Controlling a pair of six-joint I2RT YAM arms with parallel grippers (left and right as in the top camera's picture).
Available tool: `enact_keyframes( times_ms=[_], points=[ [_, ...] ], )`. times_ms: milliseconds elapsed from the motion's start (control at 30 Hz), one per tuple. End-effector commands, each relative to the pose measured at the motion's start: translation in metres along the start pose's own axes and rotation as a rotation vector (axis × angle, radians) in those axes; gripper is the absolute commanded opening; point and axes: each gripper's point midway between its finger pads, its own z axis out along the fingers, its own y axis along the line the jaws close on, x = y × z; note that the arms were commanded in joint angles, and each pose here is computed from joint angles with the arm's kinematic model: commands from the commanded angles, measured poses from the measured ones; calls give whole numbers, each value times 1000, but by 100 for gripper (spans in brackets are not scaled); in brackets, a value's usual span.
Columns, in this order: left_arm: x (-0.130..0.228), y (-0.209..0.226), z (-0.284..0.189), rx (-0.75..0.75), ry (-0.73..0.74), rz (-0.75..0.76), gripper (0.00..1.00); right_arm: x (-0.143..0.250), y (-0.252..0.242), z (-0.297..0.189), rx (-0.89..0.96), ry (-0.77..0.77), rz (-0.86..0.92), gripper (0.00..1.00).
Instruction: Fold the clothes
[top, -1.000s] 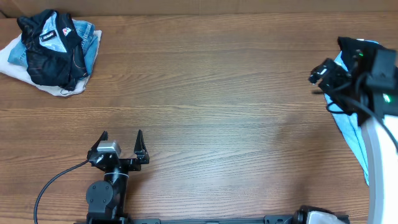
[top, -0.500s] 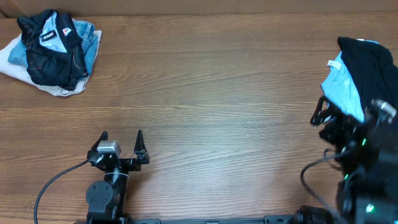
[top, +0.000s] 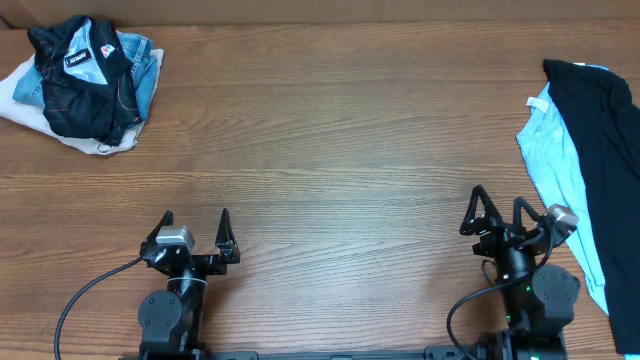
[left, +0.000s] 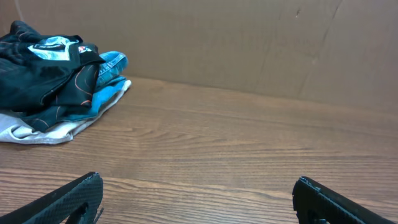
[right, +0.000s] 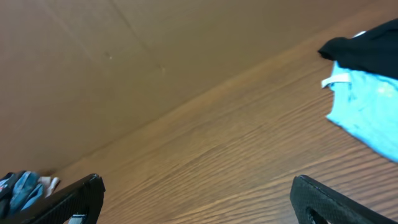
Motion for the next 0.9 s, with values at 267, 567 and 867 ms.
enact_keyframes(
  times_ms=[267, 567, 867],
  points=[
    [-2, 1, 0, -6, -11, 22, 100, 8, 21, -9, -133, -69, -93, 100],
    [-2, 1, 0, -6, -11, 22, 100, 2, 31, -14, -174, -109, -153, 100],
    [-2, 1, 0, -6, -11, 22, 100, 3, 30, -14, -173, -107, -154, 100]
  ],
)
